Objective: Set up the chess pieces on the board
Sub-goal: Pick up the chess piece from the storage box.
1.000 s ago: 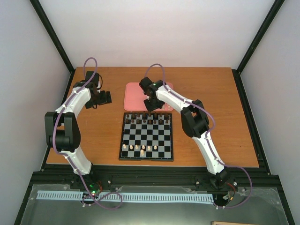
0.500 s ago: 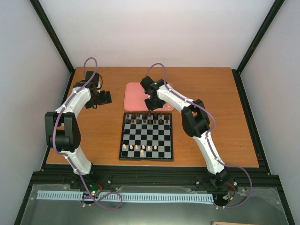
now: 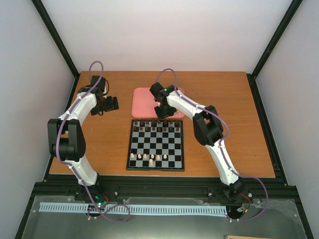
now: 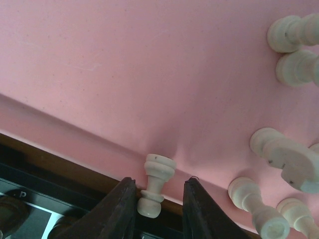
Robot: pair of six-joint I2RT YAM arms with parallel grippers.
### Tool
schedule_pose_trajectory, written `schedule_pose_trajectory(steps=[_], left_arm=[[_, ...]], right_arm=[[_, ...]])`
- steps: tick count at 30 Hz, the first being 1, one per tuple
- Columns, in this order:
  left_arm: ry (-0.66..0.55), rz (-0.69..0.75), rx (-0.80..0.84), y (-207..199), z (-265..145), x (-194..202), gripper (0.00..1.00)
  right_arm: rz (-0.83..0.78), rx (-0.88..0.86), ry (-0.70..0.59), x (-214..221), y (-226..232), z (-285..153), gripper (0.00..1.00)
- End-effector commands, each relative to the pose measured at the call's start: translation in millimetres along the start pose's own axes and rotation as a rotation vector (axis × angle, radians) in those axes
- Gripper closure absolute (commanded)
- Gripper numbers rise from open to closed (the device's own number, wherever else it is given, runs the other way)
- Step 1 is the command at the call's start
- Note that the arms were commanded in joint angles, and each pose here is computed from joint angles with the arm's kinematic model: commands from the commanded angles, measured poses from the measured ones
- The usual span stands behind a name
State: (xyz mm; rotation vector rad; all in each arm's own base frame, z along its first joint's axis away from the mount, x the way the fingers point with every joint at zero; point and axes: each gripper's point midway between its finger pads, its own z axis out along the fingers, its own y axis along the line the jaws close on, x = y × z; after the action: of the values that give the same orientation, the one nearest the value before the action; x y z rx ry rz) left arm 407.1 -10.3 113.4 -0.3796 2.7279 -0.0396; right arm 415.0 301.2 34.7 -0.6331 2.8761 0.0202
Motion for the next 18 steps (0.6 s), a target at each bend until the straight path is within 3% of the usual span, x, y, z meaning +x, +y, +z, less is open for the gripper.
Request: schedule_pose_trajectory(steps=[1,9,14,18], left_arm=[[-0.033,0.007,0.019,-7.3,-6.3,-10.5,0.00],[-0.037,0.008,0.020,-6.8,-8.4,-9.4,0.00],[-0.040,0.007,0.021,-6.5,-9.7,-10.0,0.00],[-0.044,0.007,0.022,-7.0,-11.4,-11.3,0.00]], right_arm=[[0.022,0.006,0.014,6.3,-4.6,-2.2,0.73],[0.021,0.006,-0.004,0.0,-4.4,-5.5,0.92],[0.021,0.010,-0.037,-9.4,-5.3,-19.2,0.94],[0.012,-0.009,-0.131,-30.7,-3.4,-53.9,0.95]])
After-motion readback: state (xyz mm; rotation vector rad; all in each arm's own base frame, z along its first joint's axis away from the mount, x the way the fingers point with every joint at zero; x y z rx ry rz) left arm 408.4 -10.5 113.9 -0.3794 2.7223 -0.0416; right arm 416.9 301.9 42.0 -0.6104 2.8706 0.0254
